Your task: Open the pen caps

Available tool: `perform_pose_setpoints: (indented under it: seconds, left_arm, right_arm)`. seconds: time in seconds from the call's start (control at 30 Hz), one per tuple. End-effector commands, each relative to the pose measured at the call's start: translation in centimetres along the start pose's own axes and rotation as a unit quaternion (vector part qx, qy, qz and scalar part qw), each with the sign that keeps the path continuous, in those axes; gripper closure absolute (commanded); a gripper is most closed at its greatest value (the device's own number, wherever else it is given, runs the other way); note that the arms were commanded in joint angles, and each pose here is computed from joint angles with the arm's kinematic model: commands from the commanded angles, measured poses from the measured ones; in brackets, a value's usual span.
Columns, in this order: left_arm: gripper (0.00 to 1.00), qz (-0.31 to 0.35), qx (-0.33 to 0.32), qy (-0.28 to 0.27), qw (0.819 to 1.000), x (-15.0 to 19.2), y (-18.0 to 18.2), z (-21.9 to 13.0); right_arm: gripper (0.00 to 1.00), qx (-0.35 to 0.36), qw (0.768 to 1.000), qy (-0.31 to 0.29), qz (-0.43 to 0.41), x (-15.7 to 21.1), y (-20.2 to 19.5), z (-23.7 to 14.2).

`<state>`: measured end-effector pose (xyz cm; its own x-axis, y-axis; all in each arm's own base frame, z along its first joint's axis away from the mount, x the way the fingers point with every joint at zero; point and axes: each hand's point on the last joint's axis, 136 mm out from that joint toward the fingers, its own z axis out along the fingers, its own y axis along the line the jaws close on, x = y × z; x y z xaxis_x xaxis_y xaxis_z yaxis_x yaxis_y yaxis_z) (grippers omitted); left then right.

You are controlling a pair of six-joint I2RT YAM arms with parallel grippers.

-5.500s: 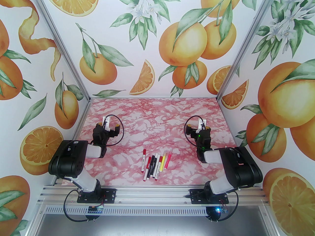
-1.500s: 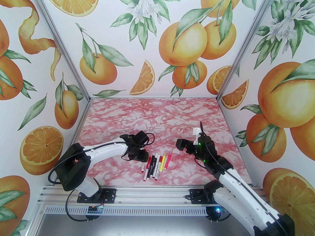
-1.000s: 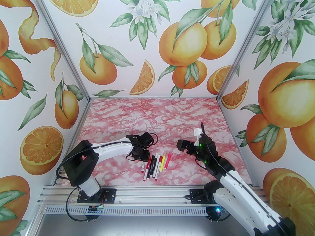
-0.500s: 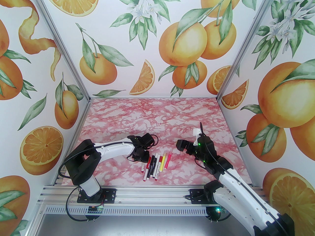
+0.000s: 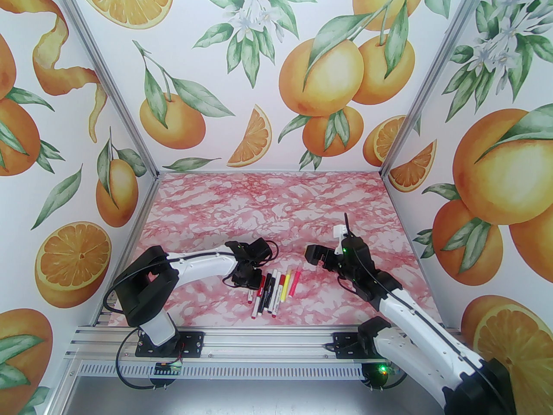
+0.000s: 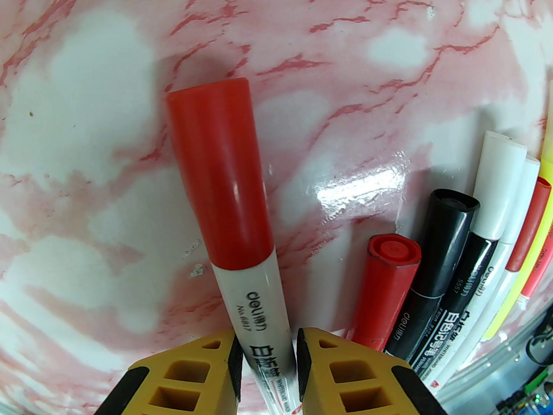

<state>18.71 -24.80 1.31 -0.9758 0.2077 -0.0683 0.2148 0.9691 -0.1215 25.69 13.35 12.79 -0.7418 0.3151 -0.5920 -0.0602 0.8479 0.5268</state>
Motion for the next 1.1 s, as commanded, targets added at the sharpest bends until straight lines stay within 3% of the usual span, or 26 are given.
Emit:
perform_pose_setpoints:
  seconds: [0.0,0.2,0.3,0.43,0.6,0.7,0.77,0.97,1.07]
  left_arm:
    - [0.71,-0.006,-0.015,0.007,1.0,0.4,0.6,0.9]
    - [0.8,0.005,-0.017,0.003,1.0,0.3,0.7,1.7]
    - [0.83,0.007,-0.012,-0.022,1.0,-0.3,0.8,0.8]
    - [0.83,0.036,0.041,-0.074,0.996,-2.6,-0.9,-2.9]
    - [0.79,0.081,0.142,-0.132,0.978,-5.0,-3.8,-9.0]
    - [0.79,0.098,0.226,-0.146,0.958,-5.9,-5.6,-11.2]
    - [0.79,0.121,0.298,-0.149,0.935,-6.0,-7.5,-12.7]
    - [0.8,0.179,0.413,-0.192,0.872,-6.2,-11.2,-17.6]
    - [0.8,0.195,0.445,-0.195,0.852,-6.1,-12.2,-18.7]
  right_arm:
    - [0.0,-0.019,1.0,-0.009,0.0,-0.9,1.2,-0.2]
    - [0.01,-0.038,0.999,-0.01,0.01,-1.1,2.1,-0.7]
    - [0.06,-0.077,0.997,-0.01,0.027,-1.7,4.0,-1.5]
    - [0.2,-0.128,0.99,-0.01,0.053,-2.6,6.3,-2.6]
    - [0.31,-0.196,0.976,-0.038,0.086,-4.7,9.2,-4.5]
    - [0.36,-0.231,0.967,-0.05,0.096,-5.8,10.8,-5.4]
    - [0.39,-0.249,0.962,-0.051,0.099,-6.4,11.9,-5.8]
    - [0.47,-0.252,0.962,-0.04,0.093,-6.8,13.4,-5.4]
    - [0.49,-0.246,0.965,-0.035,0.08,-6.5,14.1,-4.8]
